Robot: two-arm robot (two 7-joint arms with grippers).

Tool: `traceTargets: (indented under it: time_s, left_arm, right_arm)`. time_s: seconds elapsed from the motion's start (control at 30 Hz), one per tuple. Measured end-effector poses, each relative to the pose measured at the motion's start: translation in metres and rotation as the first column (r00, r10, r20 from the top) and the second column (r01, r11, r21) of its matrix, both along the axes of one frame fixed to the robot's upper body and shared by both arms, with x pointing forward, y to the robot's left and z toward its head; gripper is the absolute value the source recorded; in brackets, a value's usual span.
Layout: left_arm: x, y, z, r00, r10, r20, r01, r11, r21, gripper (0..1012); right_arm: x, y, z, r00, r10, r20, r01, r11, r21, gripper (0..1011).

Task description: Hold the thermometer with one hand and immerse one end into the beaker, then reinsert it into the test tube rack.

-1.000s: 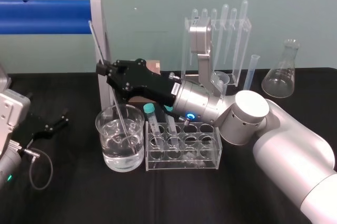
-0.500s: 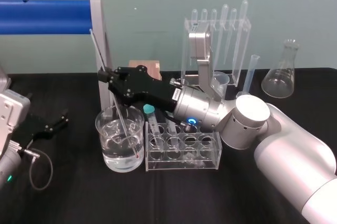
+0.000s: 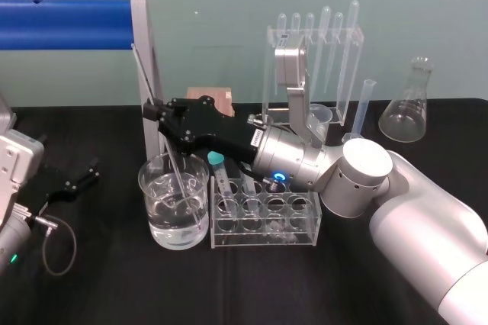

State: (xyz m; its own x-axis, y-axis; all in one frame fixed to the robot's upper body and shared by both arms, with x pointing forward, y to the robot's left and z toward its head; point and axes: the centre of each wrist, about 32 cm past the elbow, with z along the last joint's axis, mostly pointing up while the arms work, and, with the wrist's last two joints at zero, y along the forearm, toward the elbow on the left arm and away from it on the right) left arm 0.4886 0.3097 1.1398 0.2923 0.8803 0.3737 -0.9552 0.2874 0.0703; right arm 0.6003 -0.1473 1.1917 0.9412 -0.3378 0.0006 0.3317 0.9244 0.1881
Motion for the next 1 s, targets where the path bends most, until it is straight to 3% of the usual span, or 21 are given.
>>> traceTargets:
  time_s: [1.0]
  left_arm:
    - [0.0,0.0,0.0,1.0,0.0,0.0,0.0,1.0,0.0,1008]
  right_arm:
    - [-0.0016,0.0006,-0.0026,1.0,-0.012,0.0,0.012,1.0,0.012,56]
